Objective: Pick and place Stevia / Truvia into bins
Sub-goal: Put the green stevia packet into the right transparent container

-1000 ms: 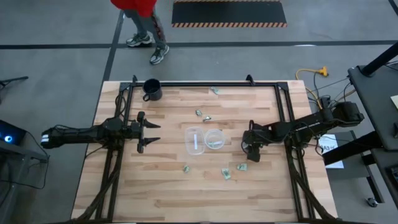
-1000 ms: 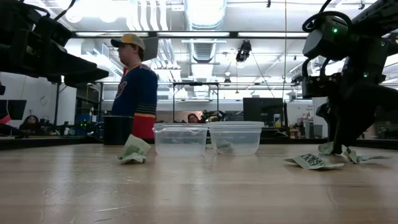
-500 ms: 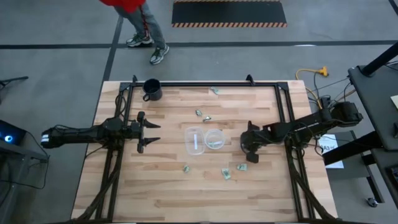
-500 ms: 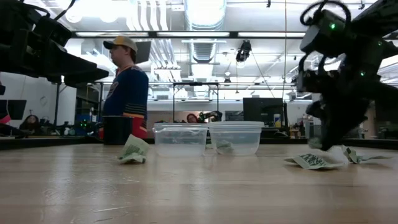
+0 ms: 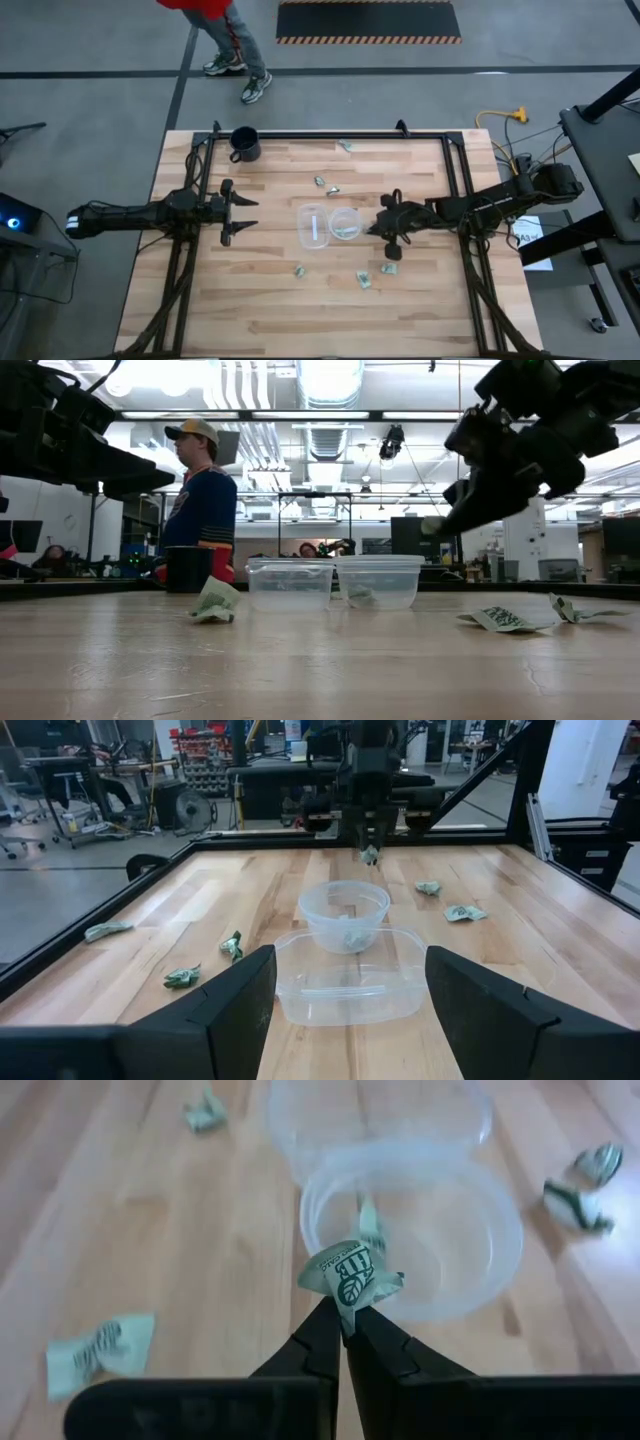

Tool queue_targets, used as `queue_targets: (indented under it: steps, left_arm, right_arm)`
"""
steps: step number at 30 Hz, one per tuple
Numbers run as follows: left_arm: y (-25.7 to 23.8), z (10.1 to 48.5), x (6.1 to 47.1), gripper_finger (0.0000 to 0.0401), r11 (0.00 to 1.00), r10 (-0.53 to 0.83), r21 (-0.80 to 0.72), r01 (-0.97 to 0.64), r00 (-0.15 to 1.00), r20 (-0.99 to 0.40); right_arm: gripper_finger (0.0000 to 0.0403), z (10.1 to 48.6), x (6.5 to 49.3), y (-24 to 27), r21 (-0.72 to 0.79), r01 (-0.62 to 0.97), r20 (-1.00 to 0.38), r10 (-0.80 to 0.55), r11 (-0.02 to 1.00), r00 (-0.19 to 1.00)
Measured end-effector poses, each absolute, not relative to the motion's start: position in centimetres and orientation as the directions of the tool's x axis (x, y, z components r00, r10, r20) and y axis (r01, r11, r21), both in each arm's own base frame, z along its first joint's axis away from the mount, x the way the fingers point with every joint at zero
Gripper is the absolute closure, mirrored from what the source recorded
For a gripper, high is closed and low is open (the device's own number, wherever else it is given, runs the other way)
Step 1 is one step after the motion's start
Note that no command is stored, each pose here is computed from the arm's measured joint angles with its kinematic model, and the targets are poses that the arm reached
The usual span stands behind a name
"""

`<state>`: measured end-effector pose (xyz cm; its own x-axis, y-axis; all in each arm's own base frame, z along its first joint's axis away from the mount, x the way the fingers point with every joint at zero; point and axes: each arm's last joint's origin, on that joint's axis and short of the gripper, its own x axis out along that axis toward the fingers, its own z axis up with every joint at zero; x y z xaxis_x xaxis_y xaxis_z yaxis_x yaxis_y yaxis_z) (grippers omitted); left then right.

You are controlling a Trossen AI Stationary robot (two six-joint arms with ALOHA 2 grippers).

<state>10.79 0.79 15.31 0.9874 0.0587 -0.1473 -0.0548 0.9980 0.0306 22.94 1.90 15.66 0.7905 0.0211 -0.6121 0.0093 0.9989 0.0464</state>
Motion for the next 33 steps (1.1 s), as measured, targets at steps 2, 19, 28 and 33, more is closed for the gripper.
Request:
queue_targets:
  steps: [2,19,28,33]
  left_arm:
    - [0.8,15.3,10.8,0.0161,0.998,0.059,0.031,-0.055,0.987,-0.147]
    - [0.8,15.3,10.8,0.0161,0.998,0.059,0.031,-0.055,0.987,-0.147]
    - [0.8,15.3,10.8,0.0161,0.998,0.059,0.031,-0.055,0.987,-0.147]
    - [0.8,15.3,10.8,0.0161,0.998,0.059,0.031,-0.055,0.988,-0.146]
  right_arm:
    - [0.0395,15.9,23.1,1.9,0.049,0.008,-0.589,0.023,0.999,0.808]
    - [0.0394,14.2,26.4,1.8,0.003,0.085,-0.440,-0.075,0.996,0.895]
    - [0.0394,13.4,27.6,1.2,-0.008,0.116,-0.468,-0.106,0.993,0.878]
    - [0.0394,13.5,27.9,1.3,0.000,0.119,-0.465,-0.105,0.993,0.879]
